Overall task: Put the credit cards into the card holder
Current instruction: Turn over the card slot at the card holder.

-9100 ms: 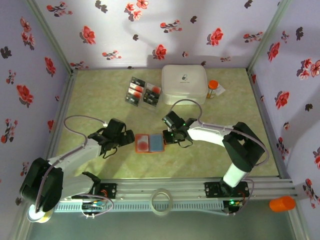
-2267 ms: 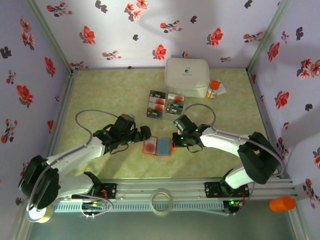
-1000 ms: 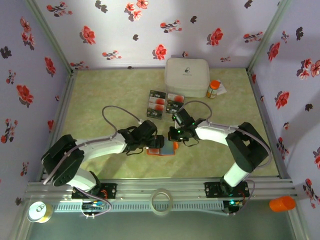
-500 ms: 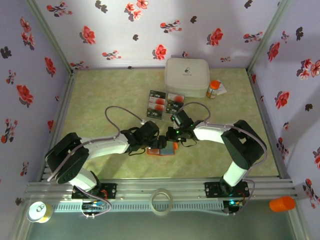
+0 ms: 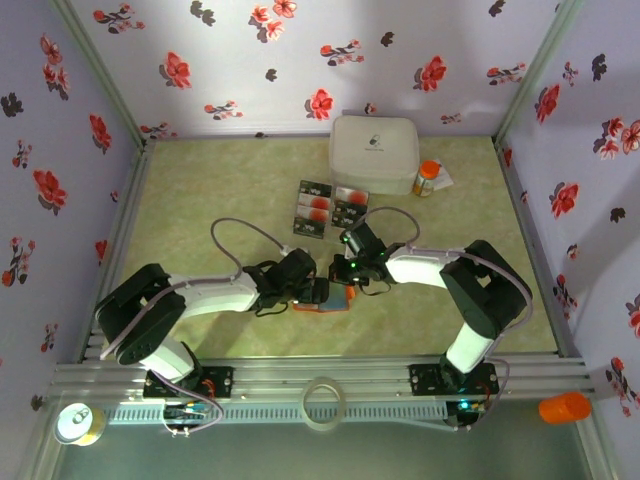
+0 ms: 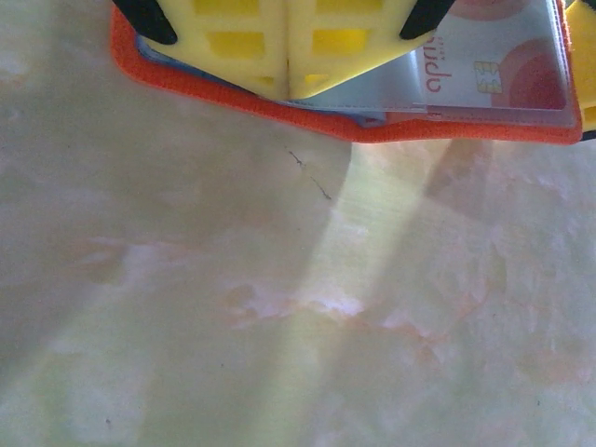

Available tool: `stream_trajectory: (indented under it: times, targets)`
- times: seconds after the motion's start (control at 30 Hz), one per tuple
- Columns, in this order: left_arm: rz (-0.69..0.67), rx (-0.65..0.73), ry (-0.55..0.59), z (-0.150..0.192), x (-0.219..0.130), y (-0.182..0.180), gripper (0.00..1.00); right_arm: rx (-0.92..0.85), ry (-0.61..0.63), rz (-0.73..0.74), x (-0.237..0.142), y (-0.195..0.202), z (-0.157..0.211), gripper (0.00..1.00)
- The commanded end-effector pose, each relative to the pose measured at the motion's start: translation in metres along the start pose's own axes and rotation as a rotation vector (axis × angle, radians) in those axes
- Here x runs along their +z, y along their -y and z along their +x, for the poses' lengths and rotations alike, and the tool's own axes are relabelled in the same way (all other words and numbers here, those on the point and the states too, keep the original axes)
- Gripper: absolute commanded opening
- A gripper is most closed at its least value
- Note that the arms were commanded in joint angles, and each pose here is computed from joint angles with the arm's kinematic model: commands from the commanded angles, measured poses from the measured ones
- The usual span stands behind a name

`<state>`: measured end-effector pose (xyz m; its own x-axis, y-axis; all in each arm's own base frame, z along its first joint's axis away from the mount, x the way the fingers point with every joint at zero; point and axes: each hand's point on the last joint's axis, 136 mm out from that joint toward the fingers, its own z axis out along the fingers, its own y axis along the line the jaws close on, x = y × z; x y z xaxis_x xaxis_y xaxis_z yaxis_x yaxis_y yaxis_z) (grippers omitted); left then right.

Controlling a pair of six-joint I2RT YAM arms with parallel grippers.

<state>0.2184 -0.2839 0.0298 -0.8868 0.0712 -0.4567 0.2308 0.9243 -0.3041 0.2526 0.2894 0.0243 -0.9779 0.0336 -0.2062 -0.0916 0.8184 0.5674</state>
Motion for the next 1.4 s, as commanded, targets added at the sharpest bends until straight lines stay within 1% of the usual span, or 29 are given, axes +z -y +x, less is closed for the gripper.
stream_trajectory:
  times: [0.0, 0.2, 0.23, 0.33, 0.43, 0.53, 0.63, 0.77, 1.23, 1.37]
  targets:
    - [-0.026, 0.035, -0.023, 0.014, 0.013, -0.009, 0.86, 0.024, -0.031, 0.007, 0.004, 0.005, 0.011, 0.0]
    - [-0.027, 0.038, -0.033, 0.02, 0.016, -0.012, 0.71, 0.007, -0.011, -0.001, -0.007, -0.004, 0.005, 0.0]
    - [-0.029, 0.038, -0.034, 0.02, 0.017, -0.013, 0.69, 0.004, 0.0, -0.003, -0.01, -0.007, 0.002, 0.02]
    - [-0.027, 0.036, -0.034, 0.021, 0.017, -0.012, 0.67, -0.005, 0.022, -0.006, -0.02, -0.012, -0.003, 0.09]
    - [-0.025, 0.034, -0.033, 0.021, 0.018, -0.012, 0.64, -0.006, 0.041, 0.003, -0.026, -0.011, -0.005, 0.21]
    - [-0.023, 0.034, -0.032, 0.021, 0.018, -0.011, 0.61, 0.008, 0.044, -0.005, -0.027, -0.011, -0.002, 0.31]
    - [-0.021, 0.032, -0.033, 0.022, 0.019, -0.011, 0.59, 0.027, 0.045, -0.012, -0.024, -0.008, 0.0, 0.36]
    - [-0.021, 0.029, -0.034, 0.023, 0.019, -0.012, 0.59, 0.045, 0.039, -0.024, -0.018, -0.006, 0.003, 0.36]
    - [-0.016, 0.029, -0.029, 0.022, 0.018, -0.011, 0.59, 0.04, 0.004, -0.082, -0.005, -0.022, 0.004, 0.34]
    - [-0.009, 0.025, -0.016, 0.019, 0.014, -0.009, 0.62, 0.045, 0.003, -0.122, -0.008, -0.032, 0.004, 0.34]
